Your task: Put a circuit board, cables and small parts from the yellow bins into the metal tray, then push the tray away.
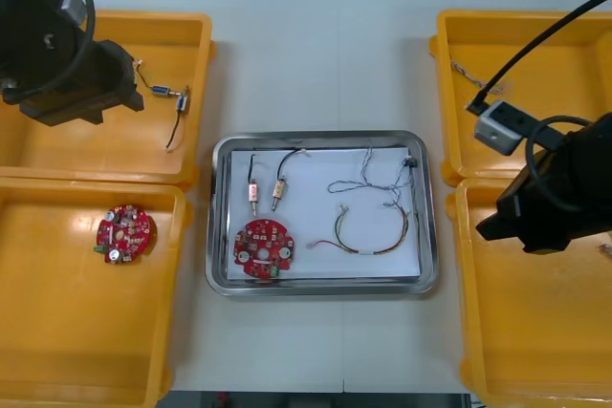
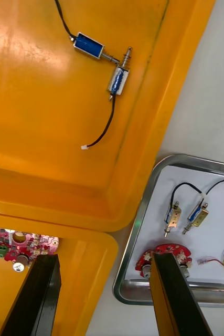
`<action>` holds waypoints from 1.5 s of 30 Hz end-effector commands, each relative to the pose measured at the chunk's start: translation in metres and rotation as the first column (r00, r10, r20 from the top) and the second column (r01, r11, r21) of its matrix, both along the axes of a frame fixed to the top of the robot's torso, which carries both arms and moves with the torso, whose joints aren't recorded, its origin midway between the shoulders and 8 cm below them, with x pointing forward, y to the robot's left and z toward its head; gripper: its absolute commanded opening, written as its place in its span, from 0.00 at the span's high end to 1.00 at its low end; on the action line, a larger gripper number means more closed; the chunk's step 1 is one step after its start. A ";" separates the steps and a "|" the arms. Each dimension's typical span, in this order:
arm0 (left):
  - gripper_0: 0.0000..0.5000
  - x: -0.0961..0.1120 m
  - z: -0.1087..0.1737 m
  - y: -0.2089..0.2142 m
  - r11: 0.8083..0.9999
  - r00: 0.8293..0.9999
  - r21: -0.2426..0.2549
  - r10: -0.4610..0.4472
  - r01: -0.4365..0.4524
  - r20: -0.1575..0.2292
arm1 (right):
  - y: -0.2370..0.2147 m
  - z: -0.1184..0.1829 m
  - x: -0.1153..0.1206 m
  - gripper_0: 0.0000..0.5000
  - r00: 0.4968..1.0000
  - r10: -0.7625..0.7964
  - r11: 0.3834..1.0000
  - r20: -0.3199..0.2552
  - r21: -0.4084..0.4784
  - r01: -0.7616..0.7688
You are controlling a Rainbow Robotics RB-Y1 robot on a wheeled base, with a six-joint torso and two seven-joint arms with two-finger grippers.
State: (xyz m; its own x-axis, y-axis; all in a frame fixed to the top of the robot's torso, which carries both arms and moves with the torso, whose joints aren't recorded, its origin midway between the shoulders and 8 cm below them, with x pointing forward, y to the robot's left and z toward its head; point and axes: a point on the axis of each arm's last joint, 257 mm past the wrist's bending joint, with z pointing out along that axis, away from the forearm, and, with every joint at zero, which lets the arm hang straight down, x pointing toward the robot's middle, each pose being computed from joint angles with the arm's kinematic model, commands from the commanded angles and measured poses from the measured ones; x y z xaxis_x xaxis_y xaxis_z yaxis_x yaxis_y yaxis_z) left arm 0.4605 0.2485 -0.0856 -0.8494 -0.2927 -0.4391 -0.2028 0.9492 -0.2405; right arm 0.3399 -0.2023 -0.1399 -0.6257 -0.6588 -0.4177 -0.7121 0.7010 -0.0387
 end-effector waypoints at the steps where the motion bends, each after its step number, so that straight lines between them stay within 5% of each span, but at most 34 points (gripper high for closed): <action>1: 0.00 -0.009 0.005 0.033 0.992 0.995 0.085 -0.096 0.093 0.032 | 0.017 -0.002 -0.003 0.00 0.993 0.116 0.987 0.013 -0.113 -0.114; 9: 0.00 -0.021 -0.008 0.072 0.982 0.992 0.140 -0.127 0.125 0.010 | 0.052 -0.030 -0.016 0.00 0.948 0.318 0.907 0.008 -0.294 -0.302; 19: 0.00 -0.041 -0.024 0.119 0.967 0.989 0.209 -0.143 0.147 -0.034 | 0.101 -0.064 -0.023 0.00 0.864 0.502 0.799 0.031 -0.400 -0.449; 45: 0.00 -0.053 -0.026 0.136 0.957 0.982 0.222 -0.184 0.188 -0.039 | 0.180 -0.142 -0.035 0.00 0.796 0.599 0.730 -0.082 -0.352 -0.586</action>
State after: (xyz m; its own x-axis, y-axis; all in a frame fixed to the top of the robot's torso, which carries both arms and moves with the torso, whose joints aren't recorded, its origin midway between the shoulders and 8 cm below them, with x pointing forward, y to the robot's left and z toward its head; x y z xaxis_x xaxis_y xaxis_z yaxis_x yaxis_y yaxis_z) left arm 0.4120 0.3686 -0.1296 -0.8963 -0.1399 -0.4209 -0.1025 0.9886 -0.1103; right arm 0.3056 -0.0410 -0.2848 -0.1342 -0.9859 -0.0996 -0.9674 0.1522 -0.2026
